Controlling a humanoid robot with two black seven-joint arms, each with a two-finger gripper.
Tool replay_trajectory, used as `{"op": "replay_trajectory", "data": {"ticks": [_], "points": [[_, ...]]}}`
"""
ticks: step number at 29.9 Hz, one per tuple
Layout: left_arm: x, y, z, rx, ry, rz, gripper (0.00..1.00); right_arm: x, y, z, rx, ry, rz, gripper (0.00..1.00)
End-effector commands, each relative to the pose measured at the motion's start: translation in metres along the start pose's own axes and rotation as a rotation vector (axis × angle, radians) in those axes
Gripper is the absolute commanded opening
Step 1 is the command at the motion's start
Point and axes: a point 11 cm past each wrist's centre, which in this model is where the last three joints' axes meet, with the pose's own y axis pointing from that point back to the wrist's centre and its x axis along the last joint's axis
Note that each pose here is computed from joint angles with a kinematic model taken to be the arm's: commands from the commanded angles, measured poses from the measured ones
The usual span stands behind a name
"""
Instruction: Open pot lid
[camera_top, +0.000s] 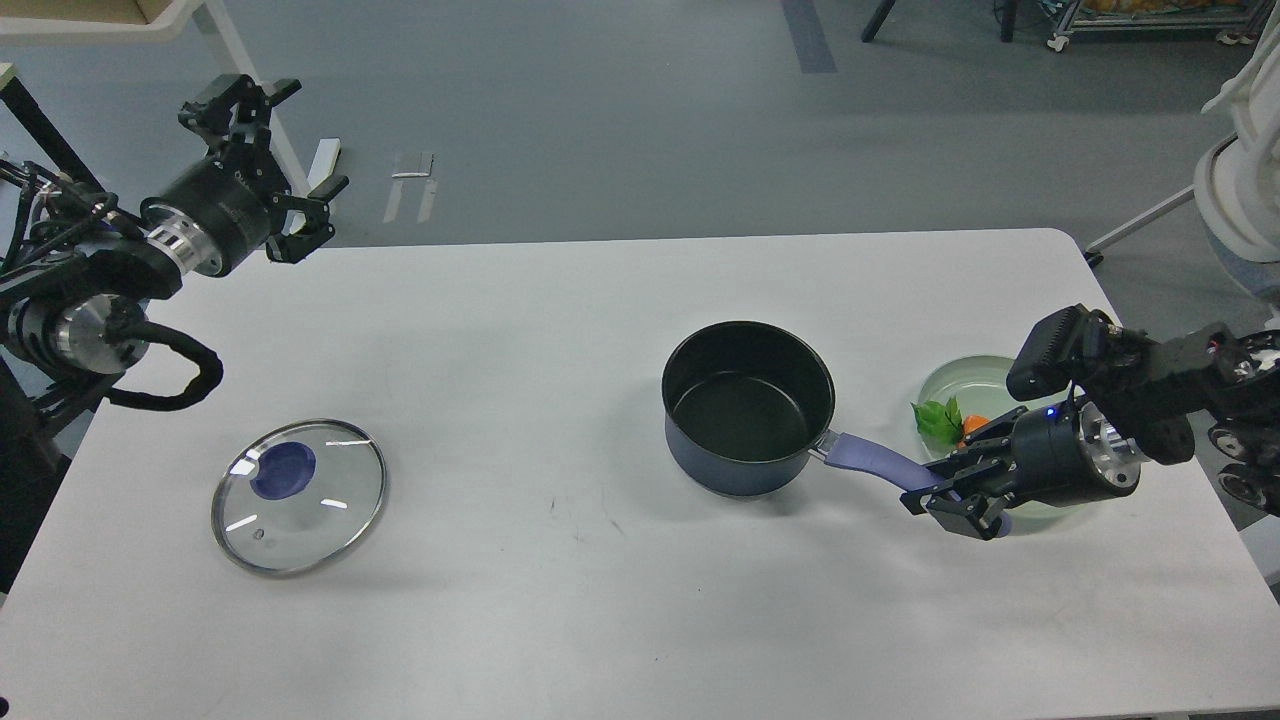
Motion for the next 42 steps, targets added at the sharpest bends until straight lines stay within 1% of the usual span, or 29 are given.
{"op": "replay_trajectory", "data": {"ticks": [1,2,3,4,5,8,11,14,19,22,25,31,33,35,37,39,42], "points": [[0.0,0.0,-0.001,0.005,-0.005,-0.002,1.0,0.003,0.001,-0.001,0.003,-0.004,0.01,0.78],[0.0,0.001,-0.001,0.008,-0.005,-0.004,1.0,0.004,0.002,0.0,0.002,-0.002,0.012,0.85],[0.0,0.001,-0.001,0.009,-0.004,-0.008,1.0,0.004,0.003,0.0,0.0,-0.003,0.015,0.9],[0.0,0.001,-0.001,0.009,-0.003,-0.01,1.0,0.006,0.006,0.001,-0.006,-0.004,0.023,0.94],[-0.001,0.001,-0.001,0.011,-0.003,-0.013,1.0,0.008,0.01,0.004,-0.015,-0.007,0.034,0.96],[0.0,0.001,-0.001,0.011,-0.005,-0.012,1.0,0.027,0.029,0.01,-0.016,-0.07,0.131,0.97],[0.0,0.001,-0.001,0.01,-0.004,-0.012,1.0,0.059,0.055,0.013,0.032,-0.184,0.302,0.98],[0.001,0.002,-0.002,0.013,-0.003,-0.011,1.0,0.084,0.087,0.031,0.077,-0.358,0.495,0.98],[0.0,0.003,-0.006,0.02,0.002,-0.014,1.0,0.097,0.113,0.07,0.196,-0.722,0.813,0.98],[-0.001,0.003,-0.009,0.024,0.007,-0.016,1.0,0.106,0.105,0.088,0.301,-0.938,1.01,0.98],[0.001,0.006,-0.016,0.031,0.018,-0.01,1.0,0.121,0.09,0.095,0.381,-1.081,1.154,0.99],[-0.004,0.008,-0.029,0.048,0.052,-0.048,1.0,0.14,0.051,0.091,0.435,-1.274,1.352,0.99],[-0.006,0.008,-0.036,0.053,0.066,-0.05,1.0,0.147,0.045,0.089,0.482,-1.345,1.421,0.99],[-0.011,0.007,-0.044,0.053,0.095,-0.054,1.0,0.148,0.033,0.084,0.528,-1.421,1.451,0.99],[-0.012,0.007,-0.052,0.044,0.131,-0.046,1.0,0.145,0.009,0.073,0.58,-1.5,1.439,0.99],[-0.015,0.005,-0.058,0.033,0.163,-0.048,1.0,0.136,-0.007,0.068,0.604,-1.567,1.436,1.0],[-0.018,0.005,-0.065,0.035,0.182,-0.061,1.0,0.127,-0.02,0.063,0.64,-1.651,1.446,1.0]]}}
